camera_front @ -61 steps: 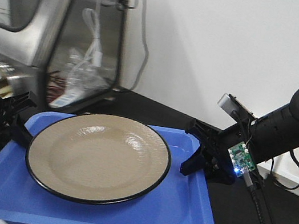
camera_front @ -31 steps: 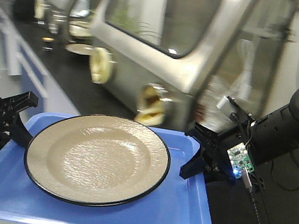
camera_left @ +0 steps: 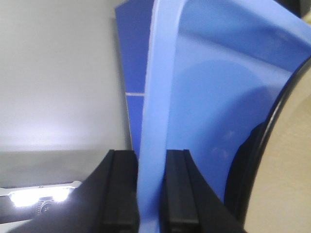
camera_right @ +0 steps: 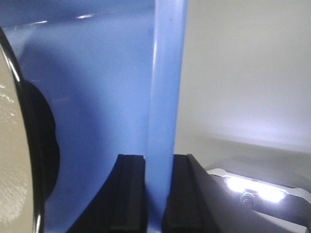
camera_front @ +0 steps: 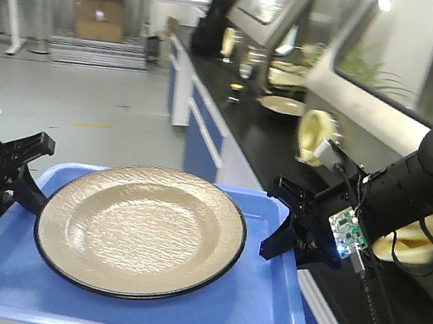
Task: Place disk in tray to left cabinet
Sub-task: 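Hold the tray with both grippers while the base turns away from bench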
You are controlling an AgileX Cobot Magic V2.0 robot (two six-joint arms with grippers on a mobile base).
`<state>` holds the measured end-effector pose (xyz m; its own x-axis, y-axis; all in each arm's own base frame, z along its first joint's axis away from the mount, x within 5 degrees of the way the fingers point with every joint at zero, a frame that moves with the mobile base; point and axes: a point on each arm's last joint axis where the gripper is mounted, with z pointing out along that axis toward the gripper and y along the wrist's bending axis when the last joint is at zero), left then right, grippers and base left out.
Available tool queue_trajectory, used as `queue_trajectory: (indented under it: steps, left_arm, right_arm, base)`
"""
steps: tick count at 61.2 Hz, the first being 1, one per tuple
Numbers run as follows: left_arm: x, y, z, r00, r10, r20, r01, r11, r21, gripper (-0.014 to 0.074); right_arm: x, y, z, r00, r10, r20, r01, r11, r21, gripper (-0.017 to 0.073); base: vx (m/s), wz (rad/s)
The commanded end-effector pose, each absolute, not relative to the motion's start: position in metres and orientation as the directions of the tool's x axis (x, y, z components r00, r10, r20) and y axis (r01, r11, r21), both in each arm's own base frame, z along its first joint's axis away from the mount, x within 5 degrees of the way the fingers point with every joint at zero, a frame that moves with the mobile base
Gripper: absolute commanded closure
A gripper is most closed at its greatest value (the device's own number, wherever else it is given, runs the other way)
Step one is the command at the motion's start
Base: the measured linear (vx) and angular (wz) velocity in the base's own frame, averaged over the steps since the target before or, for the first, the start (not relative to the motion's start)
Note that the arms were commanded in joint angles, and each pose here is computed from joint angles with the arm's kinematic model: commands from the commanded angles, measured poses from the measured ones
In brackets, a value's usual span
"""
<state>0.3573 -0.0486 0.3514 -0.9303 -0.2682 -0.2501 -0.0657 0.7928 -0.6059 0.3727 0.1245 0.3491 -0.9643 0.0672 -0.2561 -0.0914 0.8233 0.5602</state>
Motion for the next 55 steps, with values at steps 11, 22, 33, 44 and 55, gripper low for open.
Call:
queue_trajectory:
  steps: [11,22,33,44,55]
  left_arm:
    - [0.3444,-0.0712,0.3911,-0.914,-0.294,-0.278,0.016,0.660,-0.751,0.0594]
    - [0.3443,-0.0712,0.3911,-0.915,-0.294,-0.278,0.016,0.660,-0.751,0.0594]
    - [0.3442,-0.0712,0.3911,-0.915,-0.293,-0.277,0.016,0.660,-0.751,0.0594]
    - [0.3441,-0.0712,0.3910,-0.916,-0.292,-0.276,0.016,0.660,-0.751,0.0594]
    - [0.3441,-0.0712,0.3910,-0.916,-0.292,-0.276,0.016,0.660,-0.751,0.0594]
  right_arm:
    - [0.3490,0.1422,0.3908,-0.958,0.047,-0.284,-0.171,0.700,0.693,0.0564]
    - [0.3490,0.1423,0.3909,-0.958,0.047,-0.283,-0.171,0.699,0.694,0.0564]
    - [0.3490,0.1423,0.3909,-0.958,0.047,-0.283,-0.171,0.699,0.694,0.0564]
    - [0.3490,0.1423,0.3909,-0.958,0.047,-0.283,-0.171,0.699,0.694,0.0564]
    - [0.3490,0.1423,0.3909,-0.958,0.047,-0.283,-0.171,0.699,0.694,0.0564]
  base:
    - [0.25,0.55]
    - [0.28,0.44]
    - [0.32,0.30]
    - [0.38,0.22]
    - [0.43,0.22]
